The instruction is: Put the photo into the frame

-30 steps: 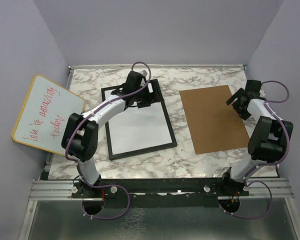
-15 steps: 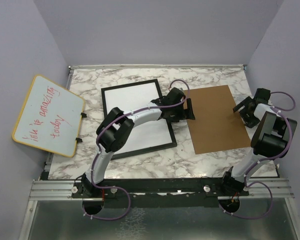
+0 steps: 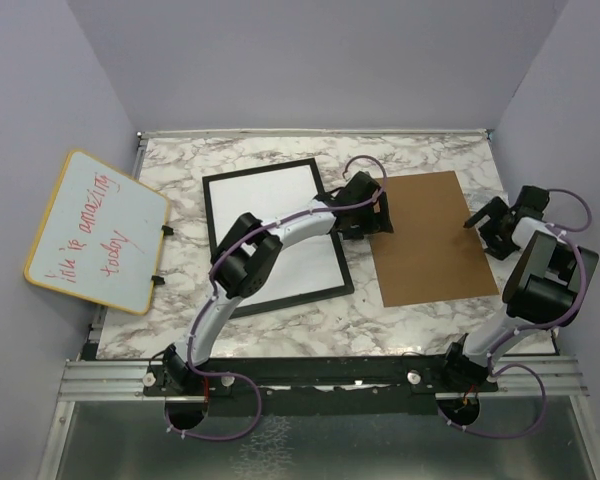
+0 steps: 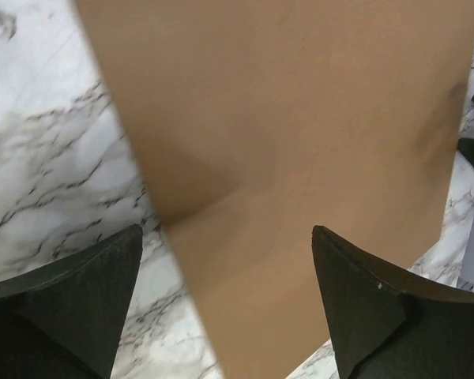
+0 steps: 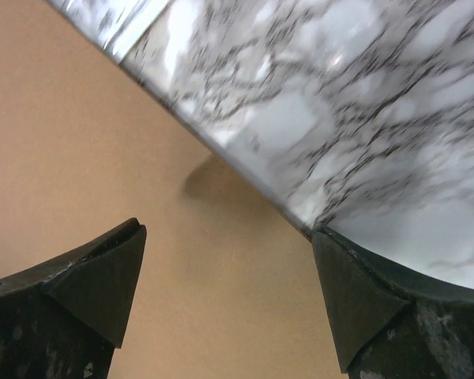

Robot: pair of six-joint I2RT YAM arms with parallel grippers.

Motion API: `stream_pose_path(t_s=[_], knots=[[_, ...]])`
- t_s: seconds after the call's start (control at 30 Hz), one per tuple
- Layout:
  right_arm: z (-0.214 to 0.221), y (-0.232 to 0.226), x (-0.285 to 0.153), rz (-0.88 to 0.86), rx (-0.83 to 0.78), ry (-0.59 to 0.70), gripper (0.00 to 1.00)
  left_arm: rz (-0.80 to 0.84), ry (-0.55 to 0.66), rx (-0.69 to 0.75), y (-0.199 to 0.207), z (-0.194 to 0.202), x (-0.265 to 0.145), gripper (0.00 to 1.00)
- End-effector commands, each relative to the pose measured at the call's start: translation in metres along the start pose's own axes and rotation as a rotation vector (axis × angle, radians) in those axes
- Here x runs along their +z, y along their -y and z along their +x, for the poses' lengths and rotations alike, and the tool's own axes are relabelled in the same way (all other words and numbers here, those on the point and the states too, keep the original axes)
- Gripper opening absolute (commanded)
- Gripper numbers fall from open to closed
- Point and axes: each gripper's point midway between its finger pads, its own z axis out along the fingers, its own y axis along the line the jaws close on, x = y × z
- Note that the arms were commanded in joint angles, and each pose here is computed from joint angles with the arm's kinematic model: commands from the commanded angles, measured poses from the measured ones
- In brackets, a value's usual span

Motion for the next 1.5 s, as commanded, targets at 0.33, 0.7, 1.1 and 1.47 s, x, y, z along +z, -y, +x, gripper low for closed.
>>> stream_pose_path(t_s=[0.33,0.7,1.1,1.47], knots=[[0.131,-0.016,-0.027,-0.242,0.133,-0.388,0.87,0.039,-0.198,-0.038,-0.011,0.03,0.02,0.73],[0.13,-0.028,-0.036,-0.309,0.143,-0.393,0.85,0.232,-0.142,0.012,0.055,-0.007,-0.038,0.67],[0.128,-0.042,-0.05,-0.392,0.145,-0.385,0.85,0.291,-0.111,0.064,0.073,-0.016,-0.075,0.65],[0.161,-0.063,-0.058,-0.442,0.139,-0.447,0.85,0.17,-0.049,0.022,0.035,-0.017,-0.095,0.65]])
